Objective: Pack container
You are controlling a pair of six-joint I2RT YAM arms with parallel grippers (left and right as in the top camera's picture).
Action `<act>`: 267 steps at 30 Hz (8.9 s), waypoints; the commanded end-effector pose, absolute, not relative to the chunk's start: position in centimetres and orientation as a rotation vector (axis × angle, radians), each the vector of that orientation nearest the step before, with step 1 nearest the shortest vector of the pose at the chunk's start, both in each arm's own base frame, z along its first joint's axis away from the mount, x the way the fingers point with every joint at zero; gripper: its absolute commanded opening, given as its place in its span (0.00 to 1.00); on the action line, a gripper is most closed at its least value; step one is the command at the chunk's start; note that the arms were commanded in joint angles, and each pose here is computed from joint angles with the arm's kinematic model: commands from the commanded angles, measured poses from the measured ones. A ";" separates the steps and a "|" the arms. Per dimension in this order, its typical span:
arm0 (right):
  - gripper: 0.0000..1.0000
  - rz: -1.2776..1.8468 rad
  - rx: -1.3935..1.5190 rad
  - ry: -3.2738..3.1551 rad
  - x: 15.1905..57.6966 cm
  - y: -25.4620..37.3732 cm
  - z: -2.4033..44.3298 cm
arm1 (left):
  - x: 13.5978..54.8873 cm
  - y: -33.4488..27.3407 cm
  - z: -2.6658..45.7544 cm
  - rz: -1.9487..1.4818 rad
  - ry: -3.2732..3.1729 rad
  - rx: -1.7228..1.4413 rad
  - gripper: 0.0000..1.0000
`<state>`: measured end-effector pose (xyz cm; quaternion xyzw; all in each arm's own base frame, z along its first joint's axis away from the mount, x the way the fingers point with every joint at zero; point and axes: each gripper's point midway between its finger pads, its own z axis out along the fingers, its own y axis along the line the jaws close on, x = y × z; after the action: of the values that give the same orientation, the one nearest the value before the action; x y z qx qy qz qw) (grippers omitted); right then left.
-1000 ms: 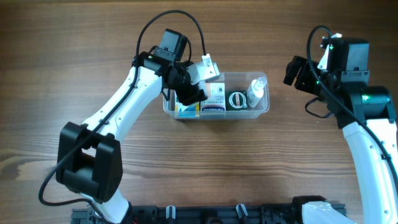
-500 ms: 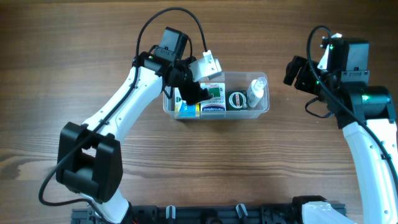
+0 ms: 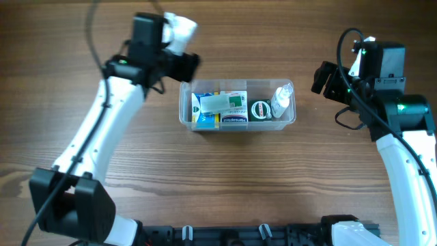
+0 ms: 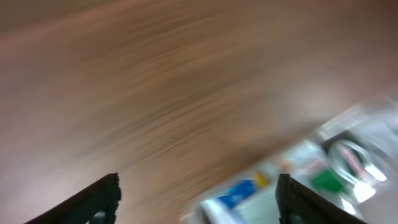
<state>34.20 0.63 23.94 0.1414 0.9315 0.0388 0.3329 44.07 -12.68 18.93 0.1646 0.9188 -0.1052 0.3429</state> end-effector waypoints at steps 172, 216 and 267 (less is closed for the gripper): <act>1.00 0.284 0.134 1.569 24.6 2.0 17.6 | 44.0 1.5 17.8 -0.122 2.491 -0.314 1.00; 1.00 0.283 0.134 1.576 24.6 2.0 17.4 | 43.3 1.3 21.6 -0.129 2.400 -0.296 1.00; 1.00 0.282 0.135 1.579 24.7 1.9 17.3 | 18.6 -0.2 23.9 -0.171 1.792 -0.185 1.00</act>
<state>24.68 1.71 17.30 0.0600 0.7080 0.1156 0.6941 18.65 0.03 25.57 -0.0820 0.7790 -0.0673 0.6180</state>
